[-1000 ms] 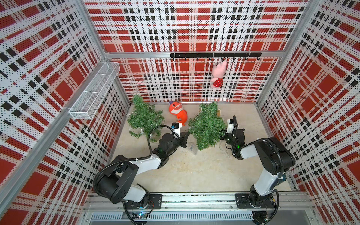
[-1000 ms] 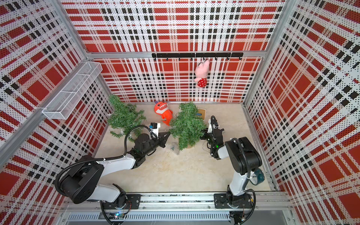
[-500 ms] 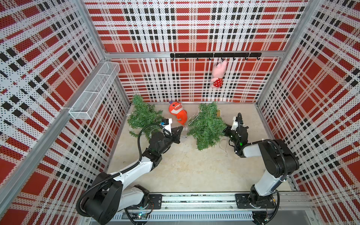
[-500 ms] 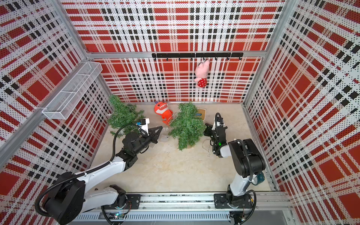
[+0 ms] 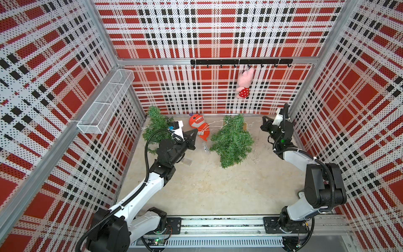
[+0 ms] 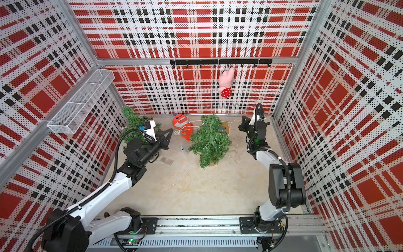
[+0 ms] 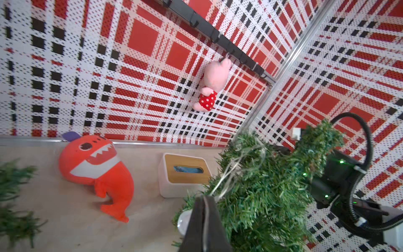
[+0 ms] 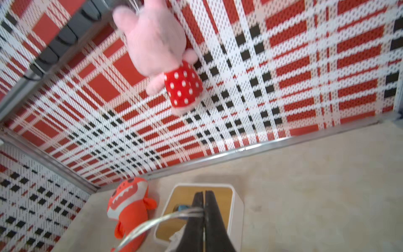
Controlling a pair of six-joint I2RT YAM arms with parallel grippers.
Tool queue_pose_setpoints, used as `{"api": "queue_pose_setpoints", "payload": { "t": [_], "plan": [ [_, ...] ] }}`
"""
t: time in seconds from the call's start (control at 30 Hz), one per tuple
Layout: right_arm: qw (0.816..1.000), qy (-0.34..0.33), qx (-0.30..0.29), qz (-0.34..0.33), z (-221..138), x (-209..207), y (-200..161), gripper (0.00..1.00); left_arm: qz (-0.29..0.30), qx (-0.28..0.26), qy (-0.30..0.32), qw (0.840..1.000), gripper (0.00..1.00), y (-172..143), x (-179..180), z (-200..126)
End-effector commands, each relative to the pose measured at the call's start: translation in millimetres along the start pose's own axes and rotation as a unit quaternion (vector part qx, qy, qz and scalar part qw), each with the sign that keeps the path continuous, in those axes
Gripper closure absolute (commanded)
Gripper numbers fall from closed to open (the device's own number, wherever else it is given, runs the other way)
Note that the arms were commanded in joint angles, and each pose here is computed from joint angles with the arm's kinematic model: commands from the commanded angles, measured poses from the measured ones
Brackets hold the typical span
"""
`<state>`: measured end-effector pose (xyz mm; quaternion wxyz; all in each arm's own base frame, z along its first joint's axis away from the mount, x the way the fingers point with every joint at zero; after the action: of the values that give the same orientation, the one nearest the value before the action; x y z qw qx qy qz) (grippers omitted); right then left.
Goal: Wrap string light around the christmas tree
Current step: Wrap the light string around the Christmas tree.
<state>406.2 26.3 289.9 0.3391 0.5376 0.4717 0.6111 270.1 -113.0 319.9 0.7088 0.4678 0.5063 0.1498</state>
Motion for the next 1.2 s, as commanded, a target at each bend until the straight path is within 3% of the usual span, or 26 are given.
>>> {"api": "queue_pose_setpoints", "payload": {
  "t": [0.0,0.2,0.47,0.63,0.9,1.17],
  "plan": [
    [1.000,0.013,0.005,-0.018,4.7,8.6,31.4,1.00,-0.018,-0.025,0.001,1.000,1.00,24.9,-2.4,-6.6],
    [0.999,-0.018,-0.023,-0.016,10.6,-1.0,79.3,1.00,-0.004,-0.055,0.014,0.998,1.00,50.9,-12.7,-9.4],
    [0.993,-0.119,-0.010,0.001,-4.6,-46.6,113.4,1.00,-0.003,-0.006,0.012,1.000,1.00,41.9,-5.5,12.8],
    [0.988,-0.151,-0.002,0.014,-25.1,-71.1,112.4,1.00,-0.003,0.042,-0.002,0.999,1.00,17.7,-7.8,31.6],
    [0.986,-0.168,0.013,0.004,-46.3,-69.2,96.3,1.00,-0.004,0.104,-0.023,0.994,1.00,-25.9,-18.7,59.5],
    [0.986,-0.159,0.056,0.015,-81.2,-56.2,59.7,1.00,-0.021,0.179,-0.019,0.983,1.00,-90.3,-9.2,61.6]
  ]
}}
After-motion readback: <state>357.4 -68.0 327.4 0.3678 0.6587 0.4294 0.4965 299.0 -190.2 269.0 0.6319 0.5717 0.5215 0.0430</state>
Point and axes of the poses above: each gripper's point midway between its finger pads, its own z axis out along the fingers, its own x axis along the line the jaws close on, y = z × x, the point moved 10 cm from there along -z, back along the fingers, and after that the axes turned 7 degrees about -z, right-handed, at the moved point
